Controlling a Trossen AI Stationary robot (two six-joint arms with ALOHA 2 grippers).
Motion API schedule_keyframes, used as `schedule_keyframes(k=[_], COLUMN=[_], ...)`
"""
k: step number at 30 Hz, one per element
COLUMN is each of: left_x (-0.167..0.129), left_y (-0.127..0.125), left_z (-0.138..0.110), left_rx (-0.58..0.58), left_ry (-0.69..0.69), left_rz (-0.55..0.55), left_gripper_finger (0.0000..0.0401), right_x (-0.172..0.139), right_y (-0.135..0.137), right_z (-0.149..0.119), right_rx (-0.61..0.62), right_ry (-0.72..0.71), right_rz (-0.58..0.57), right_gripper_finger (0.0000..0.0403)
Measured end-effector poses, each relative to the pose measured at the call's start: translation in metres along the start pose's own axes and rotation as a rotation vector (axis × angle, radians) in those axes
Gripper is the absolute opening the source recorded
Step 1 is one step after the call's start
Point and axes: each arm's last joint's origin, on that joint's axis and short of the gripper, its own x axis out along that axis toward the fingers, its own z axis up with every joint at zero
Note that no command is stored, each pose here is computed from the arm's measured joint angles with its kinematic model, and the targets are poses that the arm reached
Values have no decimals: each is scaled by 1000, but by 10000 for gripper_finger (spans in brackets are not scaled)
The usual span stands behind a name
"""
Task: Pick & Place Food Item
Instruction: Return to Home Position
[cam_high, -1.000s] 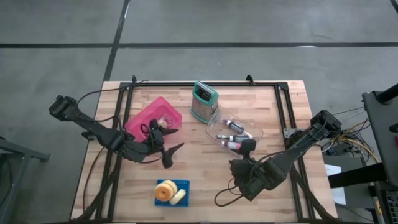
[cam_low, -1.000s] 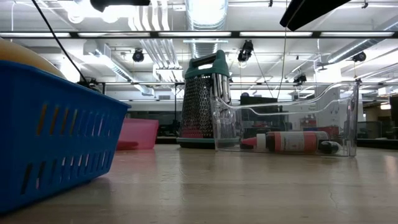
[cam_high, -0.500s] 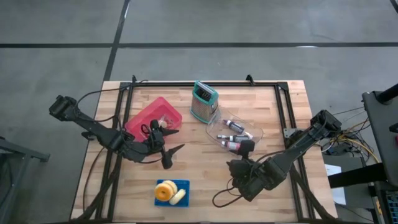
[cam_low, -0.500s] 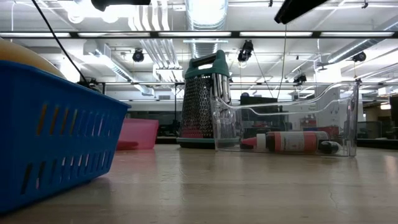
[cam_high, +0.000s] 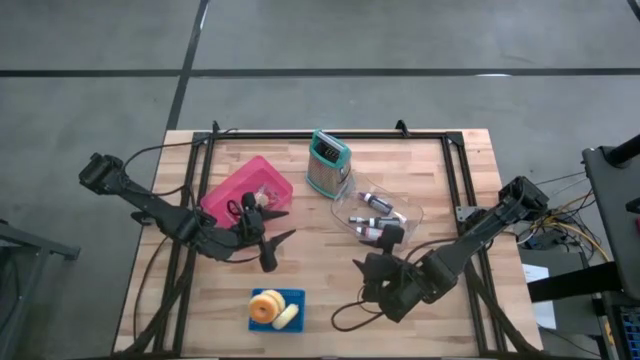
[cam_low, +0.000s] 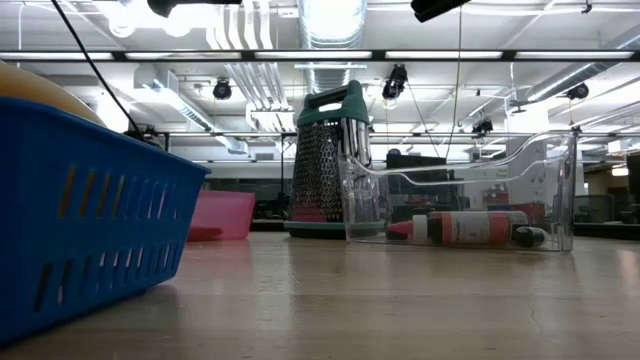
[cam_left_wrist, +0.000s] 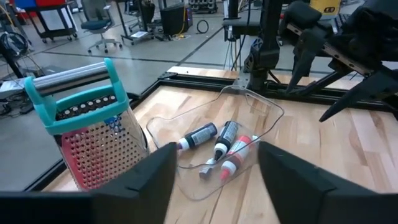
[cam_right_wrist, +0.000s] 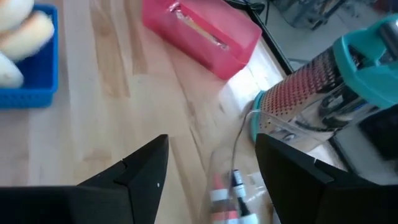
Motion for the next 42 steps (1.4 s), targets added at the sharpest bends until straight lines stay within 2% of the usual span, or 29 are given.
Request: schedule_keyframes(k=[3, 5, 8, 10, 13, 17, 22, 25, 31, 34, 42], left_x=[0, 0, 2, 4, 9, 18, 25, 26, 14, 1, -38], left_y=[-1, -4, -10, -14, -18, -22, -31, -30, -20, -12, 12], left_z=[1, 3, 4, 4, 1, -1, -4, -5, -3, 1, 9], left_rx=[-16, -29, 7, 27, 62, 108, 282, 301, 298, 302, 163], left_ry=[-4, -10, -20, -28, -30, -70, -107, -102, -58, -46, -47], left_rz=[-35, -101, -208, -249, -241, -159, -187, -160, -41, -40, -93], left_gripper_finger=[174, 125, 46, 13, 10, 4, 4, 3, 2, 3, 2], right_x=[1, 1, 5, 7, 12, 19, 22, 26, 24, 15, -36], right_y=[1, 1, 4, 5, 5, 2, 1, 0, 1, -2, -21], right_z=[2, 3, -2, -6, -9, -11, -17, -23, -30, -29, -33], right_rx=[101, 148, 140, 124, 104, 92, 66, 25, -32, -35, 41], right_ry=[-10, -20, -23, -26, -60, -134, -168, -150, -142, -145, -231], right_rz=[8, 15, 17, 15, -35, -145, -222, -228, -224, -198, -60], right_gripper_finger=[231, 226, 218, 211, 195, 156, 72, 20, 9, 8, 8])
